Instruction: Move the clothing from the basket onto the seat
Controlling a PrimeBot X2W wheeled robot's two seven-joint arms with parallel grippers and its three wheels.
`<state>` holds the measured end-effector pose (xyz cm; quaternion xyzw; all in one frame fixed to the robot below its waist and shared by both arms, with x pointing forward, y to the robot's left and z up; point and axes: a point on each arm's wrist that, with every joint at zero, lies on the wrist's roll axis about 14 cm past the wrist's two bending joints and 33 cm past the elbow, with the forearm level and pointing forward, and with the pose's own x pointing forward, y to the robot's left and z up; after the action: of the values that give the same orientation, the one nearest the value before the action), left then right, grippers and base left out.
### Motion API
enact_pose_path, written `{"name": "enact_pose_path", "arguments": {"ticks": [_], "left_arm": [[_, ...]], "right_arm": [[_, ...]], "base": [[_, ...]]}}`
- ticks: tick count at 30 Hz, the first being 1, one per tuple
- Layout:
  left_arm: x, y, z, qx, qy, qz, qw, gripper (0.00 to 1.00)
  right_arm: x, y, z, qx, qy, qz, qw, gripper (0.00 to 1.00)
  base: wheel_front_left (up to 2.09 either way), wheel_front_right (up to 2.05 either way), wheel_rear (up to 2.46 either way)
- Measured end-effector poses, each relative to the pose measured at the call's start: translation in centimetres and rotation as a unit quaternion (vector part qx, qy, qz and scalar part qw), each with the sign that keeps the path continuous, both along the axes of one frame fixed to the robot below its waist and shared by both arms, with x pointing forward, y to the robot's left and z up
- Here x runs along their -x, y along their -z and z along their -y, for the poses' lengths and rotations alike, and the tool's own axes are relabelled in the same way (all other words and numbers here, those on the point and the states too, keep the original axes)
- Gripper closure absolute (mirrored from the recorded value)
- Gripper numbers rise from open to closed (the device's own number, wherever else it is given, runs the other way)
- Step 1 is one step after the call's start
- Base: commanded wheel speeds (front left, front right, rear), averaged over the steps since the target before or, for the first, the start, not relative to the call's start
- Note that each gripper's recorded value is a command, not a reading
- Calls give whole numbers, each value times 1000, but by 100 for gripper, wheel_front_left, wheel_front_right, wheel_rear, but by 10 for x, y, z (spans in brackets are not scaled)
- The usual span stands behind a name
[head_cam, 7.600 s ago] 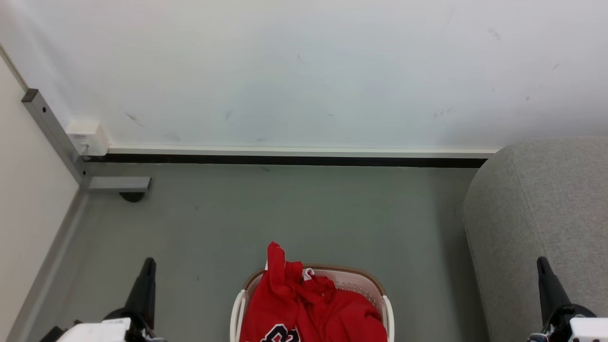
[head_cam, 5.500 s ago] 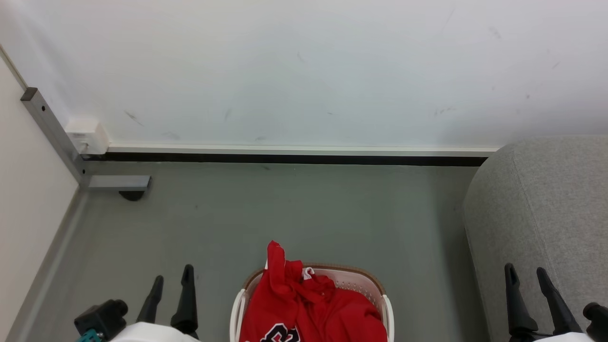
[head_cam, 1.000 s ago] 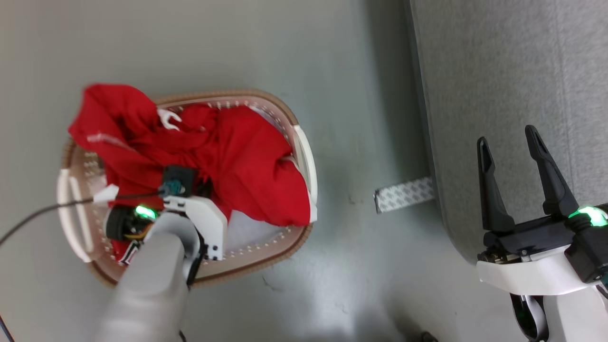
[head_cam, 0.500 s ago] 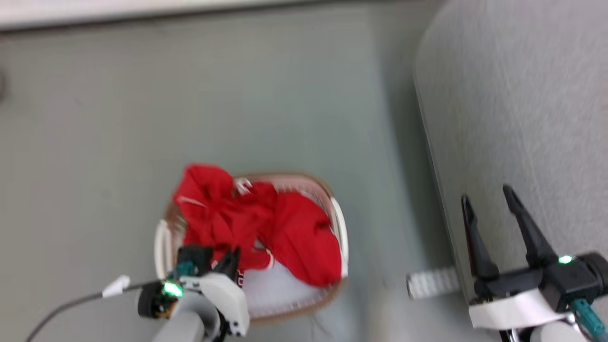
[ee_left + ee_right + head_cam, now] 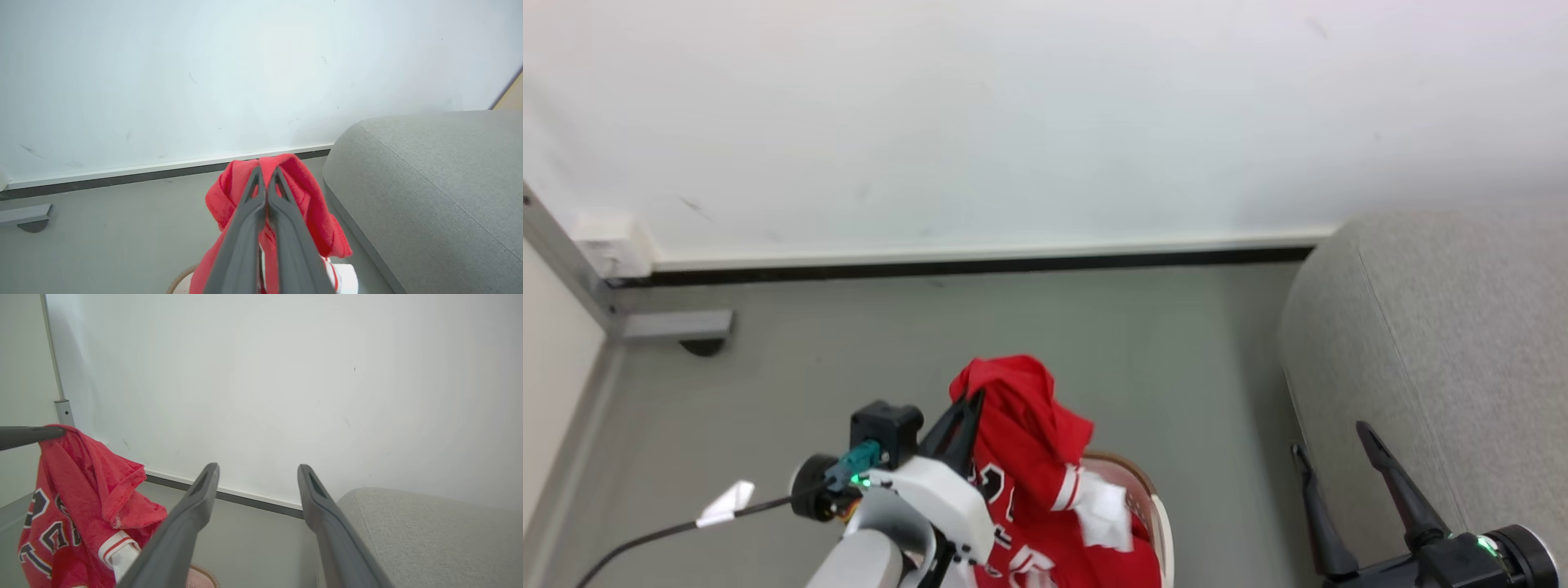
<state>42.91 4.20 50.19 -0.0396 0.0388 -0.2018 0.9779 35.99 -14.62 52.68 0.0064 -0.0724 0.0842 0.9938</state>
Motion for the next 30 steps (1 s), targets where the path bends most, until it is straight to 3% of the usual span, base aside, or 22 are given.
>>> {"name": "enact_pose_path", "arguments": {"ticks": [12,21,27,30], "left_arm": [[31,-111,5,16,20,116,993,100],[42,-131,19,21,40,135,990,100],[51,-134,33,23,59,138,988,100],[58,-136,46,26,77,139,987,100]], "right_arm": [[13,-34,-63,22,-122,54,991,0],[17,-38,-124,77,-247,64,964,0],[16,-42,-155,95,-298,66,947,0],[9,-37,-158,112,-299,58,946,0]], "base": [[0,0,0],[0,0,0],[0,0,0],[0,0,0]]}}
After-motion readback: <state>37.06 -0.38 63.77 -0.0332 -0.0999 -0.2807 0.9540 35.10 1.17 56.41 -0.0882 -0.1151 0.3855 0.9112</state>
